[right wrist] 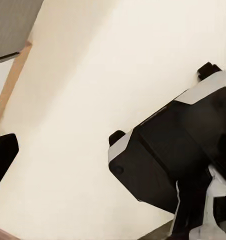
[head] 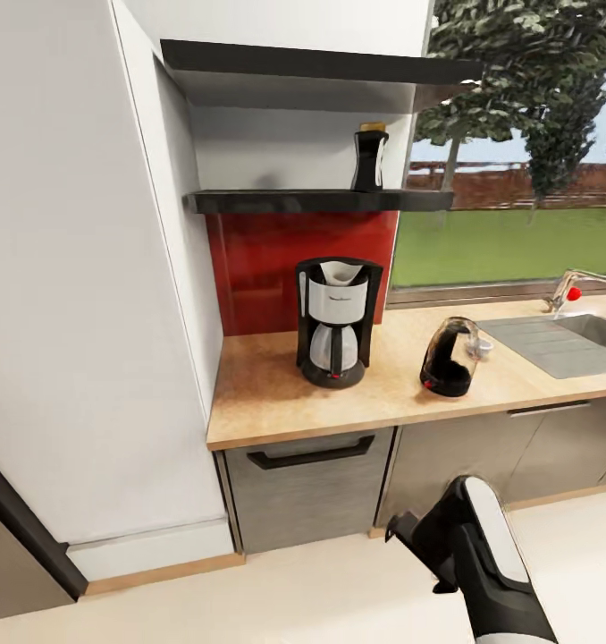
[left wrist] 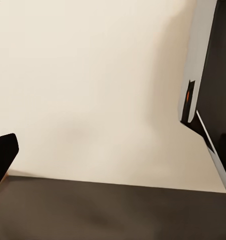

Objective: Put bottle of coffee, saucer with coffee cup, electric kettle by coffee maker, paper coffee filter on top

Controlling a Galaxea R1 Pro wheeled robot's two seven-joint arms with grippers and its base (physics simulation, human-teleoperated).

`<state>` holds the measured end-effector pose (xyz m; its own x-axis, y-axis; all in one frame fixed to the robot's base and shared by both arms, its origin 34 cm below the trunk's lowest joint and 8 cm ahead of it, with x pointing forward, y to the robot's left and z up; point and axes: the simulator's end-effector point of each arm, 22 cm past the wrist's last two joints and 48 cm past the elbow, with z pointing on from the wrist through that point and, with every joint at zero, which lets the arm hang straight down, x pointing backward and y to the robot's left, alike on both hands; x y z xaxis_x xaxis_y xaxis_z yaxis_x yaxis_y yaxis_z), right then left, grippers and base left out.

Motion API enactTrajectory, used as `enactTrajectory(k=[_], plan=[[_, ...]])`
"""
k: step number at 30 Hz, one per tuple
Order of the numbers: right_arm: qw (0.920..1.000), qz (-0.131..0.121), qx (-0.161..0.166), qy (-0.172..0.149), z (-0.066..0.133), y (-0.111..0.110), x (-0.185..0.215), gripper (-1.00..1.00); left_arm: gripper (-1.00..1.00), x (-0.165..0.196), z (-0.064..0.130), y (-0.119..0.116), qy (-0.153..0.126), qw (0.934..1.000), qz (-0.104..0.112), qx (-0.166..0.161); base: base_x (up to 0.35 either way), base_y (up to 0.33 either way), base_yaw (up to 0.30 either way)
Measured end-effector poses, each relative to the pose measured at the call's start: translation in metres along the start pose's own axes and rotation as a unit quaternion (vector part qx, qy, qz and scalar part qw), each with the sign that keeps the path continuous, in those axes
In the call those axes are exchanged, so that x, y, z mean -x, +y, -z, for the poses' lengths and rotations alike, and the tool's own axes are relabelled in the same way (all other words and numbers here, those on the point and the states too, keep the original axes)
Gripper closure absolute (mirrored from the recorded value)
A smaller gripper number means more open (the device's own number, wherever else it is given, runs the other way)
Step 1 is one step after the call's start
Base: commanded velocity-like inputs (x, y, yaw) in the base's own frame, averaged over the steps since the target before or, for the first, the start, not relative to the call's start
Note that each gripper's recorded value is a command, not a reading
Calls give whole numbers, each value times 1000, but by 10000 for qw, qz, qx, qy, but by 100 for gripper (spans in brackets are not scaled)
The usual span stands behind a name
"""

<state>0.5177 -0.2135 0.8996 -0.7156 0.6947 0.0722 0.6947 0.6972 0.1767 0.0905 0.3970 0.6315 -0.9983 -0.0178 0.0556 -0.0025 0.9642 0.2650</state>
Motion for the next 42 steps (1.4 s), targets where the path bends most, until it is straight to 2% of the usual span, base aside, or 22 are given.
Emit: enactTrajectory(k=[4,6,8,10,11,13,15,16,18,19,21,23,26,28,31,36,42], plan=[[9976,171,-481,472,-35,-39,-29,-100,-100,2,0,0,-28,10000,13,2,0,0,0],[9922,176,-989,733,-55,-77,-38,-100,-100,3,0,0,-50,10000,25,7,0,0,0],[9896,129,-1159,846,-70,-102,-36,-100,-100,5,0,0,-62,10000,32,8,0,0,0],[9892,106,-1159,895,-86,-121,-31,-100,-100,6,0,0,-74,10000,42,9,0,0,0],[9893,186,-1148,884,-97,-131,-29,-100,-100,6,0,0,-79,10000,46,9,0,0,0],[9879,521,-1207,823,-115,-148,-27,-100,-100,7,0,0,-89,9999,50,10,0,0,0],[9790,1316,-1388,710,-140,-166,-32,-100,-100,8,0,0,-95,9999,56,11,0,0,0],[9749,1562,-1446,653,-147,-170,-33,-100,-100,8,0,0,-100,9999,59,11,0,0,0],[9561,2464,-1572,201,-171,-182,-28,-100,-100,9,0,0,-126,9999,71,13,0,0,0],[9508,2674,-1563,48,-177,-184,-25,-100,-100,9,0,0,-139,9999,76,15,0,0,0],[9330,3271,-1427,-475,-197,-191,-17,-100,-100,13,0,0,-215,9997,94,19,0,0,0],[9215,3561,-1313,-829,-212,-203,-21,-100,-100,17,0,1,-311,9994,116,21,0,0,0],[9133,3681,-1205,-1258,-220,-216,-20,-100,-100,20,1,1,-388,9992,131,24,0,0,0],[9075,3721,-1091,-1613,-219,-215,-14,-100,-100,21,1,1,-415,9990,143,24,0,0,0],[9012,3760,-979,-1918,-217,-210,-6,-100,-100,23,1,-1,-457,9988,153,16,0,0,0],[8978,3772,-881,-2096,-215,-204,-2,-100,-100,29,2,-8,-597,9981,174,-30,0,0,0],[8980,3763,-831,-2124,-215,-201,-2,-100,-100,31,3,-9,-645,9977,203,-36,0,0,0]])
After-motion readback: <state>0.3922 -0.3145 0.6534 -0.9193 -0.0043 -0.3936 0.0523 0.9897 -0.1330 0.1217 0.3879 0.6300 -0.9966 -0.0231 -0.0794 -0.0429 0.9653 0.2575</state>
